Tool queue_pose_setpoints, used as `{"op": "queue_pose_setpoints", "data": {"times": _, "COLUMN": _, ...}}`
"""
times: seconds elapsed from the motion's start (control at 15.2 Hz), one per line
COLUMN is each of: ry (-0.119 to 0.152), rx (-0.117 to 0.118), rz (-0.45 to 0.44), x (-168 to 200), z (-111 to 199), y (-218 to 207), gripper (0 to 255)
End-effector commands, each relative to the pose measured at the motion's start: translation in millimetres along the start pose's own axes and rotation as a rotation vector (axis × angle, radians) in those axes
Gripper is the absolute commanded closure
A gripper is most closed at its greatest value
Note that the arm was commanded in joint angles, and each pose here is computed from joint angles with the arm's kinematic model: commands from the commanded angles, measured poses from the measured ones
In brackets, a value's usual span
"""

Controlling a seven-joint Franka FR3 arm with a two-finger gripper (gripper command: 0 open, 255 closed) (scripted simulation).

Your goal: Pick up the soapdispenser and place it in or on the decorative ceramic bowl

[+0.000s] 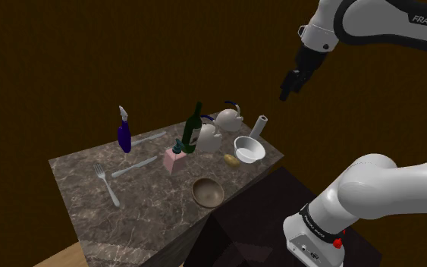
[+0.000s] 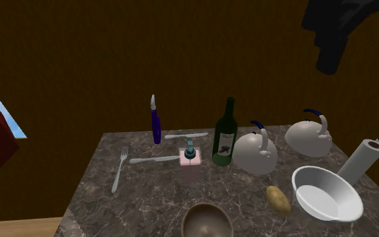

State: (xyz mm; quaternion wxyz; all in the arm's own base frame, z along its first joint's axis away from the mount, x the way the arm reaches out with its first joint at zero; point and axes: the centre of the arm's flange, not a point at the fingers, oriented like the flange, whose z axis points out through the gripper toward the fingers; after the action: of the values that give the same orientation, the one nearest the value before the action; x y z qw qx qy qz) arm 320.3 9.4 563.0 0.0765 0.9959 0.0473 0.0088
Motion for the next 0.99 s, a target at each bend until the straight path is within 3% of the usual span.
{"op": "queue_pose_setpoints", "data": {"times": 0.0, "ry": 0.0, "rx": 0.0, "rz": 0.0, "x": 0, "z": 0, "y": 0, "gripper": 0}}
{"op": "queue_pose_setpoints", "data": {"times": 0.92, "ry": -0.003, "rx": 0.07, "rz": 0.012, "x": 104, "z": 135, "y": -63, "gripper": 0}}
